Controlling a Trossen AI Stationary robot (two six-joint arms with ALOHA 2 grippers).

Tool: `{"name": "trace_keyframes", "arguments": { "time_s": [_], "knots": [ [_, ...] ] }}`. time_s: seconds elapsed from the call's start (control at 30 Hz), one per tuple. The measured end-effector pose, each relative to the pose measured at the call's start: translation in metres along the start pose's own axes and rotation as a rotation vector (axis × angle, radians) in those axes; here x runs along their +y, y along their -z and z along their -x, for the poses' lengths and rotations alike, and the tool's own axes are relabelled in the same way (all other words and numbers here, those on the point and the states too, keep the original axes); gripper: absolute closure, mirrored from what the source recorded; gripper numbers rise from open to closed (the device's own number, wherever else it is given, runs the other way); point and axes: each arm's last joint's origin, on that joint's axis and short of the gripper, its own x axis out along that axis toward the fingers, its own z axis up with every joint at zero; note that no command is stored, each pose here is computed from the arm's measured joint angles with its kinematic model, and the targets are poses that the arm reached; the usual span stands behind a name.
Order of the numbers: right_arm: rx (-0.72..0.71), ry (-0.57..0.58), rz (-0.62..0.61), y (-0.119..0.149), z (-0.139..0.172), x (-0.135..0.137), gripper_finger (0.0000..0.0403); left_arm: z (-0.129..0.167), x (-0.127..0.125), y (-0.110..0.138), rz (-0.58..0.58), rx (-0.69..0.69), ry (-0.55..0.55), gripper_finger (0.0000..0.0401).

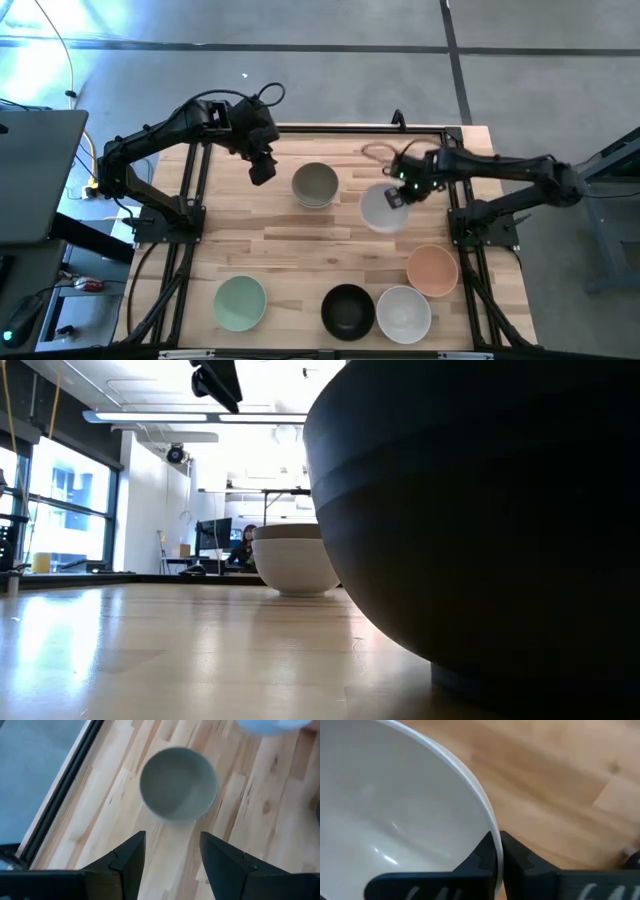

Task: Nest bowls inside each other
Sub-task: Stack the top white bowl on the gray bowl

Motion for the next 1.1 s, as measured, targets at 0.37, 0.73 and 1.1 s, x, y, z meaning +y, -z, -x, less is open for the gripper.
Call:
{"name": "trace_keyframes", "arguments": {
  "time_s": [0.37,0.73,1.1],
  "knots": [
    [-0.085,0.022,-0.136,-0.058,0.058,0.007,0.0403,0.006,0.009,0.024,-0.013,0.216,-0.29,0.0224],
    [0.052,-0.011,-0.115,-0.122,0.05,0.061,0.0403,0.038,0.018,0.043,-0.022,0.16,-0.477,0.0224],
    [0.075,-0.004,-0.043,-0.164,0.032,0.119,0.0403,0.056,0.032,0.083,0.017,0.143,-0.512,0.0224]
  ]
}}
